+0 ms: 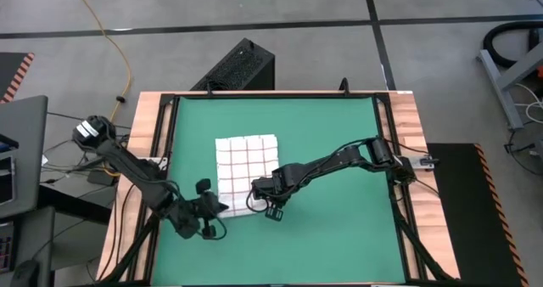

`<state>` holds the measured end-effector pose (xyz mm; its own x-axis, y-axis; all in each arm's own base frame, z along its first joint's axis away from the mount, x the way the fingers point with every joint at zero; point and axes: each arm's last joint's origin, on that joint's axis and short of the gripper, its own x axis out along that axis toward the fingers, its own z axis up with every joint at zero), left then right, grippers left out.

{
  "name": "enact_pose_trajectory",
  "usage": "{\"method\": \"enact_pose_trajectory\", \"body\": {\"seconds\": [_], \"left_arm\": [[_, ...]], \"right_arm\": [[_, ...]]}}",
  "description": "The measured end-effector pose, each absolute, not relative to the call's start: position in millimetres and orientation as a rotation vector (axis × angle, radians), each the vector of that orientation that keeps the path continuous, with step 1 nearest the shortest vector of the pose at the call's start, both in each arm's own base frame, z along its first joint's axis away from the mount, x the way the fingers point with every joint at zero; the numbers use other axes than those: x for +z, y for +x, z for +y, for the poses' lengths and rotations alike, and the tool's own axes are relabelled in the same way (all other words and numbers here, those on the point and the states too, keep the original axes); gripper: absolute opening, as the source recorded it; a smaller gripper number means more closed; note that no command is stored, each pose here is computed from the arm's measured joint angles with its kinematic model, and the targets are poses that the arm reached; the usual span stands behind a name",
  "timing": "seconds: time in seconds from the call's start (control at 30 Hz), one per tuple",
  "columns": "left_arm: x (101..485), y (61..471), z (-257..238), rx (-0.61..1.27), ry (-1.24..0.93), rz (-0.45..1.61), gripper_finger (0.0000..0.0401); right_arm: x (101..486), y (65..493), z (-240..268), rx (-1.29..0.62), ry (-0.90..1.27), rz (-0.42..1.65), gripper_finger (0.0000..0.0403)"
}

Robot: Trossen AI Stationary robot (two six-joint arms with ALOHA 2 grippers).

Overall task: Roll towel into tight, uniform cylinder
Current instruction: Roll the white patterned towel

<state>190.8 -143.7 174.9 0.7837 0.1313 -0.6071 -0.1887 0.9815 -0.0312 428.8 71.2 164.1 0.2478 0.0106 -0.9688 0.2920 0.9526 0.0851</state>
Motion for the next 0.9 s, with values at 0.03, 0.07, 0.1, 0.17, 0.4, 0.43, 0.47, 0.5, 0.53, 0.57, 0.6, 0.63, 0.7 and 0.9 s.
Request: {"method": "enact_pose_trajectory", "body": {"seconds": [0.03, 0.07, 0.1, 0.17, 0.4, 0.43, 0.47, 0.5, 0.53, 0.57, 0.6, 0.63, 0.7, 0.9], "left_arm": [[170, 192, -144, 0.185, -0.075, 0.665, 0.0000], [164, 194, -143, 0.194, -0.060, 0.684, 0.0000], [157, 196, -142, 0.207, -0.047, 0.705, 0.0000], [147, 197, -141, 0.240, -0.044, 0.736, 0.0000], [120, 199, -142, 0.287, -0.081, 0.810, 0.0000], [118, 200, -143, 0.282, -0.088, 0.813, 0.0000], [116, 201, -144, 0.277, -0.091, 0.814, 0.0000], [115, 202, -145, 0.272, -0.096, 0.807, 0.0000], [113, 203, -146, 0.270, -0.100, 0.803, 0.0000], [113, 203, -147, 0.270, -0.103, 0.800, 0.0000], [112, 203, -147, 0.273, -0.105, 0.801, 0.0000], [111, 203, -147, 0.278, -0.109, 0.803, 0.0000], [110, 203, -146, 0.289, -0.112, 0.809, 0.0000], [109, 200, -144, 0.316, -0.126, 0.830, 0.0000]], "right_arm": [[164, 429, 71, -0.194, 0.270, 1.311, 0.0008], [164, 429, 71, -0.194, 0.270, 1.311, 0.0008], [164, 429, 71, -0.194, 0.270, 1.311, 0.0008], [164, 429, 71, -0.193, 0.271, 1.311, 0.0008], [164, 429, 71, -0.194, 0.270, 1.311, 0.0009], [164, 429, 71, -0.196, 0.266, 1.310, 0.0011], [164, 429, 71, -0.195, 0.261, 1.310, 0.0014], [164, 429, 71, -0.190, 0.252, 1.310, 0.0019], [164, 429, 71, -0.185, 0.242, 1.310, 0.0024], [164, 429, 71, -0.182, 0.236, 1.312, 0.0031], [164, 429, 71, -0.183, 0.235, 1.312, 0.0038], [164, 429, 71, -0.185, 0.233, 1.311, 0.0045], [166, 428, 71, -0.186, 0.231, 1.310, 0.0059], [177, 422, 71, -0.163, 0.198, 1.316, 0.0102]]}}
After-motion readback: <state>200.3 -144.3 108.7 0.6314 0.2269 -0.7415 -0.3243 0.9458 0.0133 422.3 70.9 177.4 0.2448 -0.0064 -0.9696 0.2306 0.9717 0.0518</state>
